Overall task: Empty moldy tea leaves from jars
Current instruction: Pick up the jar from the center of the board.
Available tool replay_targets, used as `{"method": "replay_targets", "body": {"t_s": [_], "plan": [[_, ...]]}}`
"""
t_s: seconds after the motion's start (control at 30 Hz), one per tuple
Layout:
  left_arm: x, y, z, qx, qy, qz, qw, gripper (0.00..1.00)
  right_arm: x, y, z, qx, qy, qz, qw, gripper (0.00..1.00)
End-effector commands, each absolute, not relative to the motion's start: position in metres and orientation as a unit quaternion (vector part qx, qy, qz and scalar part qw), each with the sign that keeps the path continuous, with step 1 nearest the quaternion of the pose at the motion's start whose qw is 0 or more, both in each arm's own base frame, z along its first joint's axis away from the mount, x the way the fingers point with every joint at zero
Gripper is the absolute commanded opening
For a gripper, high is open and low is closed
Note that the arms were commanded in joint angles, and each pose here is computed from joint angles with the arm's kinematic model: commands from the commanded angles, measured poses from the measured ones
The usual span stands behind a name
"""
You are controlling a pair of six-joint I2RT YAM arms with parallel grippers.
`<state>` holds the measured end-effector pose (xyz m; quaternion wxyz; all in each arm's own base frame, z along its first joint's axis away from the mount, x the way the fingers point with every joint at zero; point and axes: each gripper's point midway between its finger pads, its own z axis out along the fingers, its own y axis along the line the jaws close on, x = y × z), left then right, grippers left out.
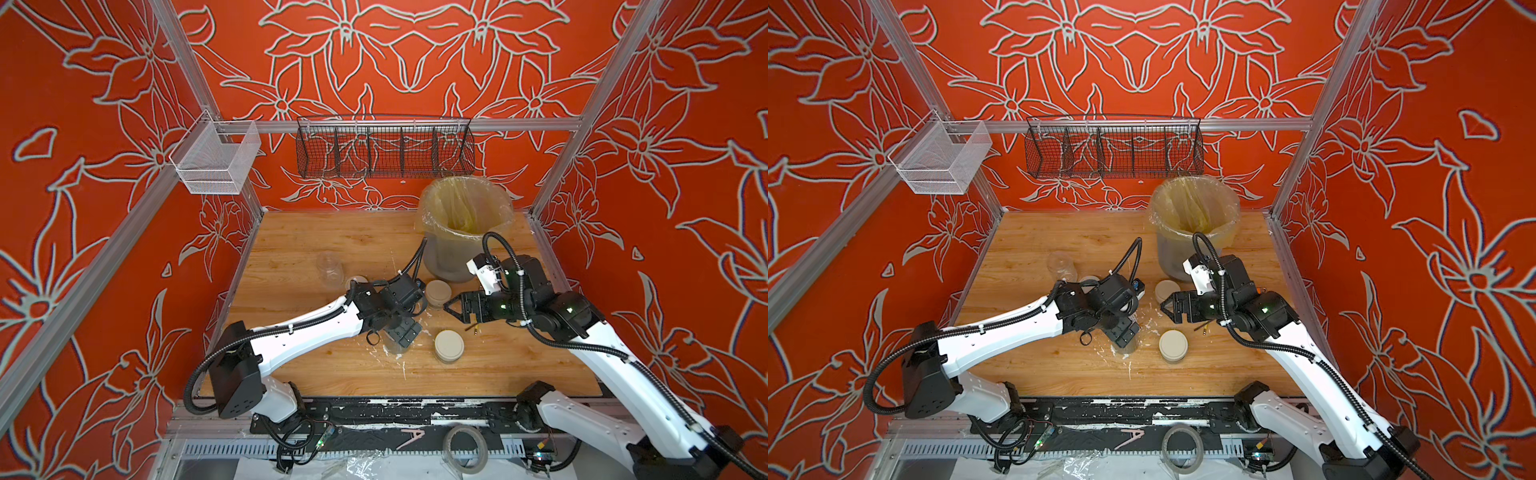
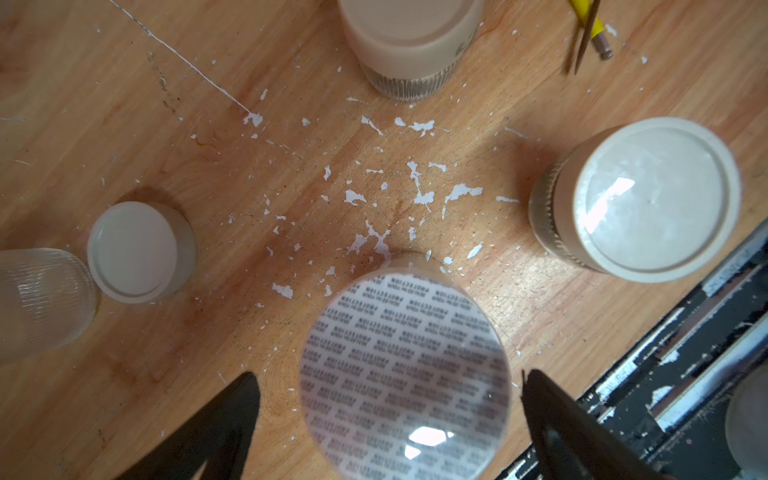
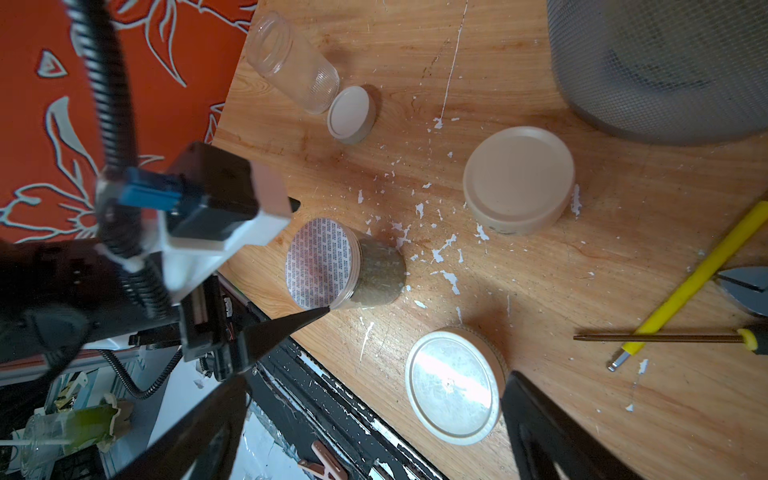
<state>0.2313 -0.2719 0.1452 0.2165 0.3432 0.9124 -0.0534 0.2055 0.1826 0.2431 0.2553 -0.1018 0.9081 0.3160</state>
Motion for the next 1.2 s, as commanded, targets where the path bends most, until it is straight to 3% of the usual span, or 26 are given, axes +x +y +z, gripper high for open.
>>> {"method": "replay_targets", "body": {"t_s": [0.0, 0.3, 0.6, 0.73, 0.97, 1.17], "plan": [[0.232, -0.274, 0.137, 0.337, 0.919, -0.058, 0.197, 0.98, 0.207, 0.184, 0.24, -0.097, 0.91, 0.313, 0.255, 0.97], [0.236, -0.27, 0.119, 0.321, 0.93, -0.058, 0.169, 1.0, 0.206, 0.185, 0.239, -0.101, 0.911, 0.312, 0.251, 0.97], [0.233, -0.268, 0.104, 0.314, 0.938, -0.06, 0.131, 0.85, 0.207, 0.189, 0.239, -0.108, 0.912, 0.312, 0.245, 0.97], [0.235, -0.265, 0.106, 0.303, 0.942, -0.056, 0.129, 0.83, 0.209, 0.19, 0.24, -0.105, 0.912, 0.308, 0.249, 0.97], [0.241, -0.265, 0.133, 0.285, 0.94, -0.09, 0.161, 0.76, 0.217, 0.189, 0.247, -0.102, 0.907, 0.305, 0.271, 0.97], [0.245, -0.258, 0.183, 0.251, 0.931, -0.159, 0.213, 0.7, 0.224, 0.205, 0.268, -0.151, 0.864, 0.346, 0.332, 0.97]]}}
